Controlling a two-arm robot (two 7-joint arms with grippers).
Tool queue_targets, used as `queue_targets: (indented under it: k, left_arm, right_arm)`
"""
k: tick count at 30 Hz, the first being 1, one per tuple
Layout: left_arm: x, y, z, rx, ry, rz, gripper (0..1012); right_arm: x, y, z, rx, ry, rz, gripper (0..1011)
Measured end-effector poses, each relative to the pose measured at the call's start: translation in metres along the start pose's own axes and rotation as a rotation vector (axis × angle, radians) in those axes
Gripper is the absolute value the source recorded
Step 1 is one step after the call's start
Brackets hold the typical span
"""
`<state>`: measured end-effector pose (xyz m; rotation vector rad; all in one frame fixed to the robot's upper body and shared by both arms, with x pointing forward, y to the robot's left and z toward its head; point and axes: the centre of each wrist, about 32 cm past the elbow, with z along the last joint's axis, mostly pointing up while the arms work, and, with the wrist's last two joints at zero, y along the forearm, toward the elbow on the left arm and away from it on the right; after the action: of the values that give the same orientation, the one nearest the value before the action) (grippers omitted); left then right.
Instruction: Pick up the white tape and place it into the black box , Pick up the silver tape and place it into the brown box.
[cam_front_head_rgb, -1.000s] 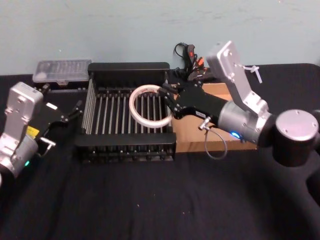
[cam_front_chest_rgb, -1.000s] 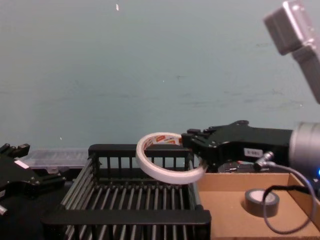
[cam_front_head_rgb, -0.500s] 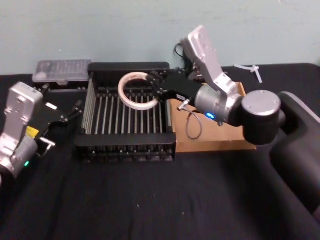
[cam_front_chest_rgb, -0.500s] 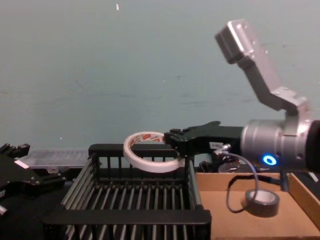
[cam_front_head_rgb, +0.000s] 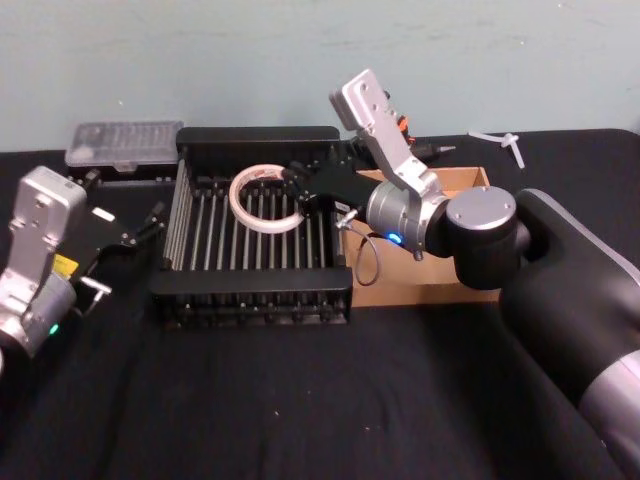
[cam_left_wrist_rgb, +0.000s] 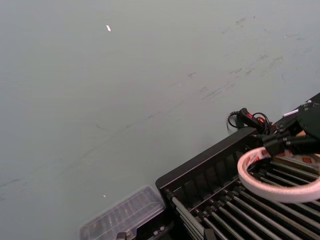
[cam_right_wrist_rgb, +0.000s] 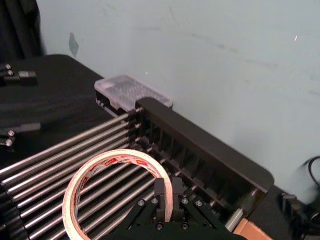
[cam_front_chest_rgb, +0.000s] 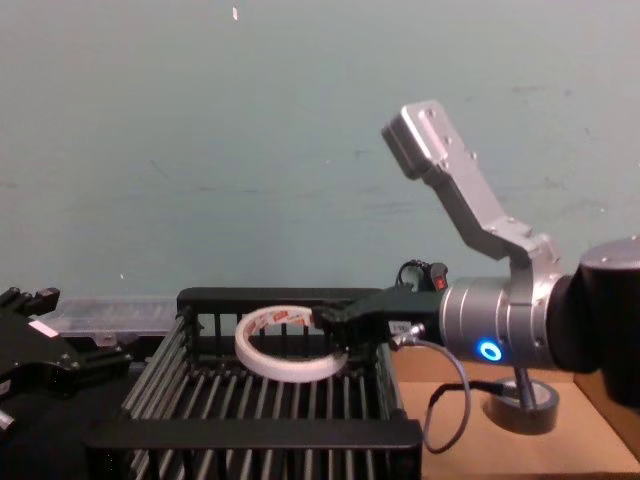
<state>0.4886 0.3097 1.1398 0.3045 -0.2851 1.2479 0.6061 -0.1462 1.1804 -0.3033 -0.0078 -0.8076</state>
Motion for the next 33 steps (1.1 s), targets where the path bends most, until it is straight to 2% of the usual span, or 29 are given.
queue_targets:
  k: [12, 23, 28, 29, 33]
  left_arm:
    - [0.0, 0.0, 0.0, 0.0, 0.0, 0.0, 1001]
    - [0.0, 0.0, 0.0, 0.0, 0.0, 0.0, 1001]
    - [0.0, 0.0, 0.0, 0.0, 0.0, 0.0, 1001]
    - [0.0, 0.0, 0.0, 0.0, 0.0, 0.0, 1001]
    - [0.0, 0.0, 0.0, 0.0, 0.0, 0.0, 1001]
  right_arm:
    - [-0.0011, 0.0066, -0.0087, -0.043, 0.001, -0.008, 93]
    - [-0.0006, 0.0062, -0.0083, -0.041, 0.002, -0.008, 98]
    - [-0.0006, 0.0061, -0.0079, -0.04, 0.002, -0.008, 230]
    - [-0.0006, 0.0061, -0.0079, -0.04, 0.002, -0.008, 230]
    - [-0.0005, 0.006, -0.0079, -0.039, 0.003, -0.007, 366]
